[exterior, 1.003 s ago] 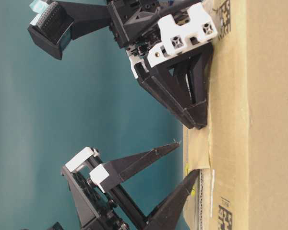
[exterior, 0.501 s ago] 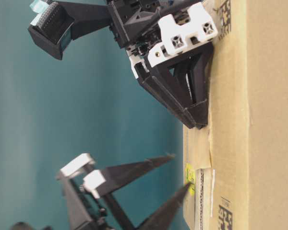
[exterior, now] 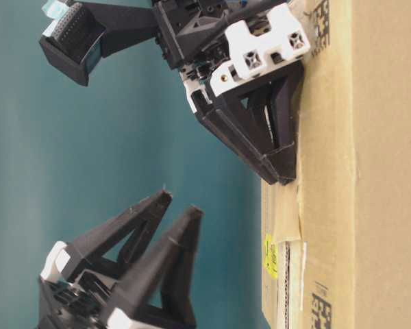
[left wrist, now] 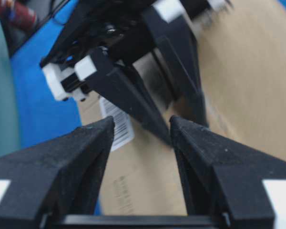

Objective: Apply tape along the seams of the closed cardboard box to seal it securely.

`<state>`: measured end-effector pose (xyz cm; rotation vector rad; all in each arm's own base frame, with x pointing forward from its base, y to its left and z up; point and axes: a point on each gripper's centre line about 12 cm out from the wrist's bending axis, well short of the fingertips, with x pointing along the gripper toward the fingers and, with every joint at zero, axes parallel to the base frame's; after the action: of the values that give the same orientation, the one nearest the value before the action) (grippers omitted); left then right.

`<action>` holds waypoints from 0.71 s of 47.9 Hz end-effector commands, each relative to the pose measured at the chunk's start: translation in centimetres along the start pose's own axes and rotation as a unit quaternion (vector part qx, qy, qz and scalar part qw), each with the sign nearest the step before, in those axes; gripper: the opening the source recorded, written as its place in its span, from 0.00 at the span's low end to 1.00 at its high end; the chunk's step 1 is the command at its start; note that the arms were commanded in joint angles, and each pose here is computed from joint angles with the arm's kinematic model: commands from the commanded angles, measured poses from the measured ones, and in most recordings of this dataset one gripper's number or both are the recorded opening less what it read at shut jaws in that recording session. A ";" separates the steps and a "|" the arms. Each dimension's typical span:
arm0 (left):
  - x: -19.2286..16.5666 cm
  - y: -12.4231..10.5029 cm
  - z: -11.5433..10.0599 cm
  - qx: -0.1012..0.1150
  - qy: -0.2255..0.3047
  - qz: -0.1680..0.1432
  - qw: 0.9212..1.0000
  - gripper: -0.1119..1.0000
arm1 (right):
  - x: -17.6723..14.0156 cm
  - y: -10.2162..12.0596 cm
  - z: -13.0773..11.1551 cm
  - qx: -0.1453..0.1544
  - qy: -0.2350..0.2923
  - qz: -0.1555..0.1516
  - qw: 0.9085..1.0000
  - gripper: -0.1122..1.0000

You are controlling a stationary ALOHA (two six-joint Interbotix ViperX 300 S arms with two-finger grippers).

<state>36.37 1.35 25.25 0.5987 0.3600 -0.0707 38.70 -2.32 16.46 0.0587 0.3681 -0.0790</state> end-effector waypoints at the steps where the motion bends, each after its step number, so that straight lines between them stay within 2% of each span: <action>1: 0.0 0.2 0.5 -0.049 -0.021 0.013 0.999 0.49 | -0.2 -0.5 1.8 0.003 -0.033 -0.006 0.999 0.42; 3: 0.2 0.1 0.2 -0.071 -0.022 0.013 0.997 0.45 | -0.2 -0.6 1.8 0.003 -0.035 -0.008 0.999 0.37; 6: 0.5 -0.3 -0.4 -0.101 -0.019 0.012 0.995 0.37 | -0.2 -0.7 1.9 0.004 -0.036 -0.009 0.999 0.24; 10: 1.0 -0.9 -1.2 -0.116 -0.009 0.006 0.993 0.20 | -0.2 -0.8 1.9 0.004 -0.036 -0.009 0.999 0.10; 13: 1.4 -1.2 -1.5 -0.125 -0.004 0.003 0.992 0.11 | -0.2 -0.7 1.9 0.004 -0.036 -0.008 0.999 0.10; 34: 3.4 -2.2 -3.0 -0.151 0.008 -0.002 0.989 0.10 | 0.8 -0.7 2.7 0.001 -0.043 -0.007 0.999 0.10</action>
<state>37.76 1.35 19.79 0.2995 0.4131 -0.0209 39.71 -3.12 17.54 0.0557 0.3172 -0.0961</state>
